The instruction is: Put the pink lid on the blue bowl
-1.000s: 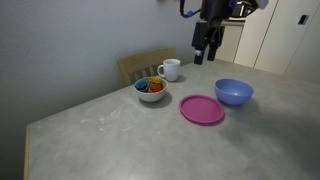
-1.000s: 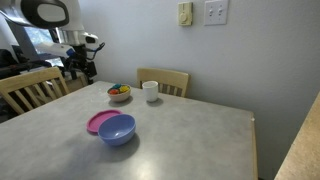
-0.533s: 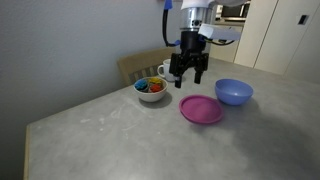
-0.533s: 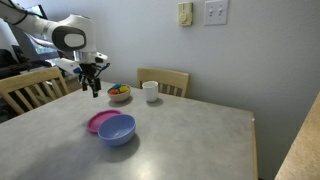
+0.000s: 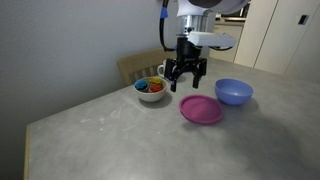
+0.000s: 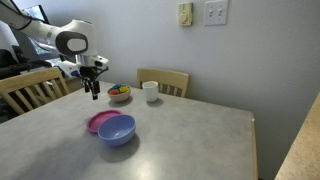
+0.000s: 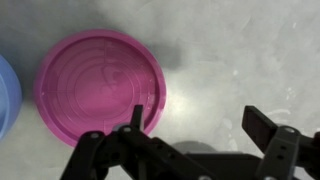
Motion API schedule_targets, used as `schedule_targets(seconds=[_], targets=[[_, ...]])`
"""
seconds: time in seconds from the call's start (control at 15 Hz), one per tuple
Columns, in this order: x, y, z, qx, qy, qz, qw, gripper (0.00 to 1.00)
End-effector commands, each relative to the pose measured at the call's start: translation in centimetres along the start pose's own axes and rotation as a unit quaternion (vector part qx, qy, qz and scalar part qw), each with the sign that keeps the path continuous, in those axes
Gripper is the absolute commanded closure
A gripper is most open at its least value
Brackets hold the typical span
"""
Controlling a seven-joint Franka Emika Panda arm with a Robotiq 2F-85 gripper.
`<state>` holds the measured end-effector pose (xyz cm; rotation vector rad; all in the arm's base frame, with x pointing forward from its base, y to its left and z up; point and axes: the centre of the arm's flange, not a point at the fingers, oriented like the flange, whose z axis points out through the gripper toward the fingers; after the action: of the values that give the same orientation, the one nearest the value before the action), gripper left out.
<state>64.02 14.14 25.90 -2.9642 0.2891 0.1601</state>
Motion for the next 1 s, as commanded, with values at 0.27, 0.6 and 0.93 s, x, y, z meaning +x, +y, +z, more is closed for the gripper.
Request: schedule_targets(seconds=[0.27, 0.6, 0.93], targets=[[1.3, -1.2, 4.1, -0.05, -0.03, 0.023, 0.998, 0.0], [1.9, -1.8, 8.3, -0.134, -0.056, 0.1, 0.9843, 0.0], [3.0, -3.1, 10.7, -0.189, -0.083, 0.125, 0.9705, 0.0]])
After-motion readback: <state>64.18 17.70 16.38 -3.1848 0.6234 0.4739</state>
